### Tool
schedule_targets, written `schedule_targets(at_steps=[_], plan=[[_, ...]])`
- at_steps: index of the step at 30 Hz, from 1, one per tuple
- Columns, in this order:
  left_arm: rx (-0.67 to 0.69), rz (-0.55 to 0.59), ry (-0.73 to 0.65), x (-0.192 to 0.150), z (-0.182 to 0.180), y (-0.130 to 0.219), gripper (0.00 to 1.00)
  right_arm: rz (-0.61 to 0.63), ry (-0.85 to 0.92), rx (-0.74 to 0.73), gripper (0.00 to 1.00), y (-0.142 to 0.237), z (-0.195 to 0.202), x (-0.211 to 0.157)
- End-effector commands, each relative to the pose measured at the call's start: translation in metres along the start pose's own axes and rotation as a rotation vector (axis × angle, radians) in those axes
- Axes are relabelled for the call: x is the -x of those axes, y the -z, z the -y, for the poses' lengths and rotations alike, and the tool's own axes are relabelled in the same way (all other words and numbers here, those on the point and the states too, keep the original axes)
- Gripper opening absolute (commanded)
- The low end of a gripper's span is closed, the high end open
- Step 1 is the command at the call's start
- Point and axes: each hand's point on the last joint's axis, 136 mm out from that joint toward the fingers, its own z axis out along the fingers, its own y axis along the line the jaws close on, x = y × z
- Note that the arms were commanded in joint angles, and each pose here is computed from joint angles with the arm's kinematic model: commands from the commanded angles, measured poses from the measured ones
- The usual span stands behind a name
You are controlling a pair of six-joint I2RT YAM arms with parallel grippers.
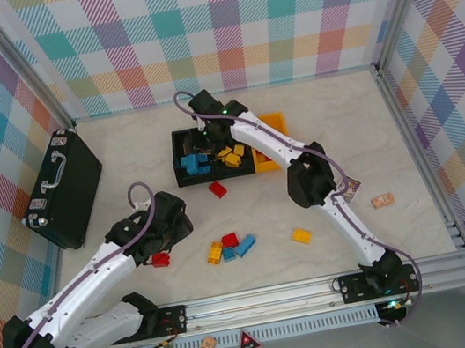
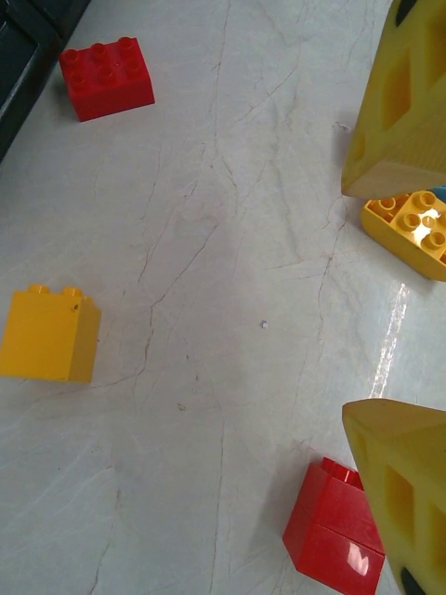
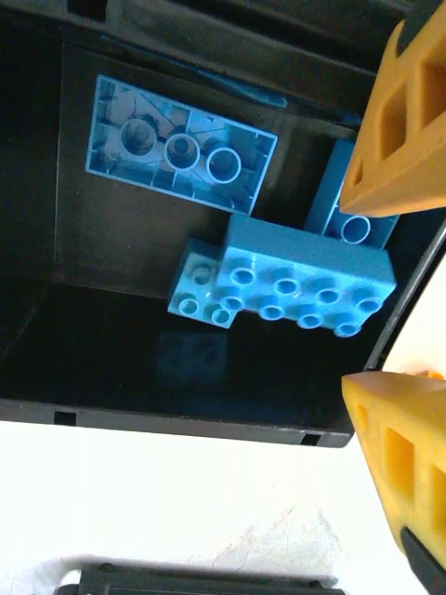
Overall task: Sort the legos into containers by color
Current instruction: Place the lego in the container, then pick up the lego from the bottom-left of the table.
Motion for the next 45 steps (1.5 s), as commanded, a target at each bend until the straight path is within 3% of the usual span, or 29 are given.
schedule_targets(at_steps=[1, 11, 18, 21, 28, 37, 42, 45], plan=[[0.030, -0.004, 0.011, -0.002, -0.007, -0.002, 0.59, 0.039, 0.047, 0.019, 0.47, 0.030, -0.017, 0.008], [0.156, -0.020, 0.098, -0.003, -0.028, -0.001, 0.64, 0.074, 0.119, 0.062, 0.47, 0.094, -0.021, -0.022], [0.287, -0.038, 0.239, -0.014, -0.061, -0.002, 0.77, 0.011, 0.111, 0.076, 0.48, 0.112, -0.002, -0.071], [0.292, -0.056, 0.308, -0.021, -0.067, -0.011, 0.85, -0.011, 0.092, 0.083, 0.48, 0.118, 0.008, -0.093], [0.269, -0.086, 0.507, -0.034, -0.082, -0.036, 0.89, -0.038, 0.054, 0.065, 0.48, 0.124, 0.026, -0.121], [0.275, -0.069, 0.569, -0.030, -0.093, -0.055, 0.90, -0.051, 0.015, 0.046, 0.47, 0.126, 0.036, -0.133], [0.316, -0.096, 0.584, -0.034, -0.100, -0.065, 0.83, -0.052, 0.006, 0.034, 0.47, 0.127, 0.039, -0.136], [0.330, -0.118, 0.571, -0.036, -0.100, -0.068, 0.72, -0.046, 0.006, 0.027, 0.47, 0.128, 0.040, -0.135]])
